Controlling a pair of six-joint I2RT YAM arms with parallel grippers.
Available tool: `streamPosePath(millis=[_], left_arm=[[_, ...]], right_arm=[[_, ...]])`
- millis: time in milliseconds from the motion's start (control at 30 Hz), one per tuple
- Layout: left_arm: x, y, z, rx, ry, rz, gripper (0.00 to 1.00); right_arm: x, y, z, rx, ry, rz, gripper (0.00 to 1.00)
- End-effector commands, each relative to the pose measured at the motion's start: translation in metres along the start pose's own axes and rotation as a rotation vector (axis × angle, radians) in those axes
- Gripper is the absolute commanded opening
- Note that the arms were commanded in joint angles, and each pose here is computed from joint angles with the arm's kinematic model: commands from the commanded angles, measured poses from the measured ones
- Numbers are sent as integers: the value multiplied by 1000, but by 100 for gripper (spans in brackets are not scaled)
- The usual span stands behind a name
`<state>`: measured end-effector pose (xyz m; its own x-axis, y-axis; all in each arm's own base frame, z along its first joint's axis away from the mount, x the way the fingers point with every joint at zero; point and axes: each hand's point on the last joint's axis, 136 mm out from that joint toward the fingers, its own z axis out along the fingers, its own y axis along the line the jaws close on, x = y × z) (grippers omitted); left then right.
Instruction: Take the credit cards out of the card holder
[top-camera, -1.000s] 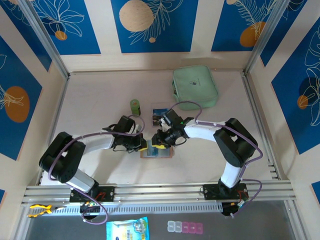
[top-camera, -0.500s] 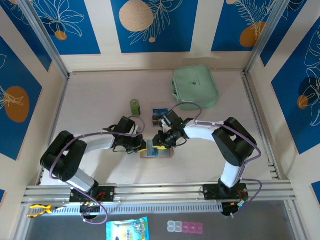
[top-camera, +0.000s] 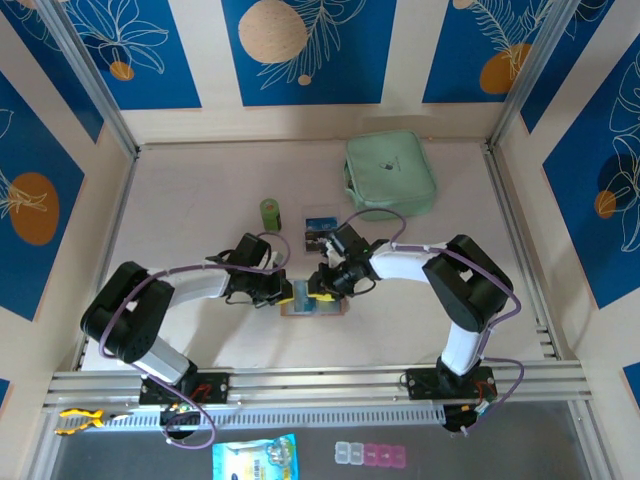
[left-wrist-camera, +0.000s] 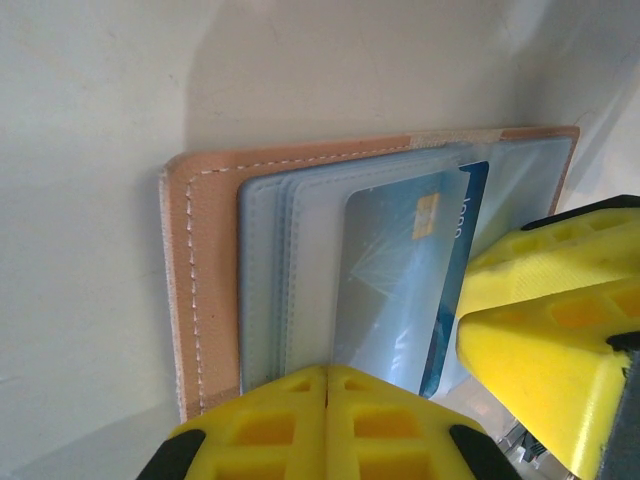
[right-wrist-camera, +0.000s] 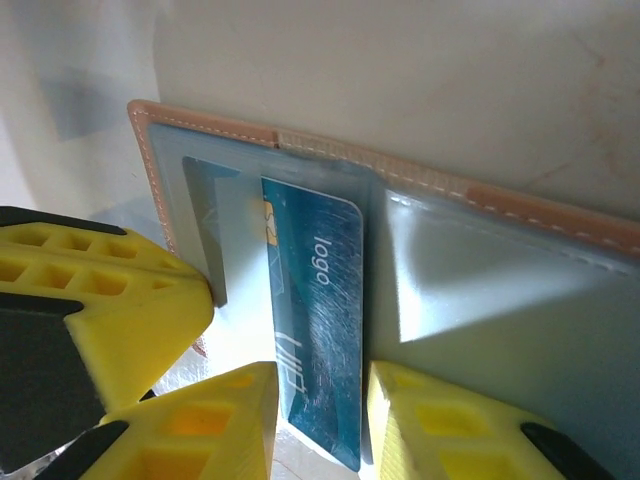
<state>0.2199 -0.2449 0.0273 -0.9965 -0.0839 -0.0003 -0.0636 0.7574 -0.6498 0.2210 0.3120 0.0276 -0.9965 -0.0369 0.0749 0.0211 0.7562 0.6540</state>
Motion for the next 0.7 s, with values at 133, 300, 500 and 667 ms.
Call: streamPosePath(millis=[133, 300, 500, 667], left_arm=[[10, 24, 7, -95, 35, -27, 0], [10, 24, 5, -96, 32, -26, 0], [10, 24, 6, -99, 33, -30, 0], [10, 25, 5, -101, 31, -30, 0]], right_arm=[[4, 10, -2, -121, 19, 36, 26], [2, 13, -3, -187, 24, 46, 21], [1, 12, -2, -198, 30, 52, 18], [2, 6, -4, -165, 15, 54, 14]])
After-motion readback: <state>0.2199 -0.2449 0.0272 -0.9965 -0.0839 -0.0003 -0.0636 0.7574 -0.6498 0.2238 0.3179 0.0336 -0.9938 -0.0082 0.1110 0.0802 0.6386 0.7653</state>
